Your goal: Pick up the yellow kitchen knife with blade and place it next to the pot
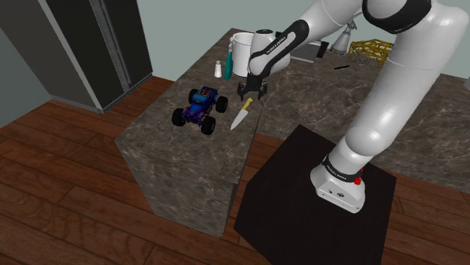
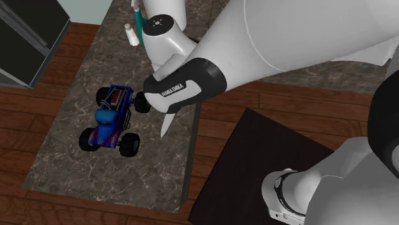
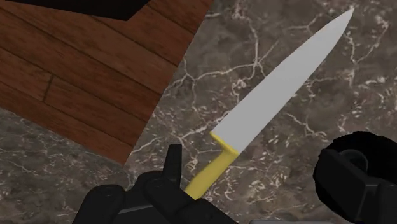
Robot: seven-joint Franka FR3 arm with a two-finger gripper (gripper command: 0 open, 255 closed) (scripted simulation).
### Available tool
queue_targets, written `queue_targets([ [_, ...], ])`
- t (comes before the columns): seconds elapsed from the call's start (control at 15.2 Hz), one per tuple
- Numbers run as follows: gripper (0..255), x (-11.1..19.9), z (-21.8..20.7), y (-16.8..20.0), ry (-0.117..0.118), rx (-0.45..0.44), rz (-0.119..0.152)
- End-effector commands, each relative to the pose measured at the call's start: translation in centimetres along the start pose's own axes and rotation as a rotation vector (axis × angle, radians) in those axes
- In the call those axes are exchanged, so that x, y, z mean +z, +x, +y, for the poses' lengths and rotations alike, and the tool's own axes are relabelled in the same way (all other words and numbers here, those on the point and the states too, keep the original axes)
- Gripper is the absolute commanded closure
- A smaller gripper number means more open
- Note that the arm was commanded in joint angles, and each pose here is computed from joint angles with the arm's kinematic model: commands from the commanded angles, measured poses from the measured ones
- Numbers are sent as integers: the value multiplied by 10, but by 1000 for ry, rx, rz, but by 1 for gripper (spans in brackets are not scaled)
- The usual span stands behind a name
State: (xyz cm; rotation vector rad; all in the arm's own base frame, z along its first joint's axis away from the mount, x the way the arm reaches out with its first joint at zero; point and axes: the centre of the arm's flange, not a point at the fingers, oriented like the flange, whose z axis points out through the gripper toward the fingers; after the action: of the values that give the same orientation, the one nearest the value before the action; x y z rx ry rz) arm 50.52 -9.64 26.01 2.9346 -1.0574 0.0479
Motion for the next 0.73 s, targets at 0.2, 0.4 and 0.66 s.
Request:
queue_targets([
  [0.2, 0, 54, -3, 41, 22, 98, 23],
  [0.4, 0, 71, -3, 51, 27, 120, 28],
  [0.66, 0, 92, -4, 51, 27, 120, 28],
])
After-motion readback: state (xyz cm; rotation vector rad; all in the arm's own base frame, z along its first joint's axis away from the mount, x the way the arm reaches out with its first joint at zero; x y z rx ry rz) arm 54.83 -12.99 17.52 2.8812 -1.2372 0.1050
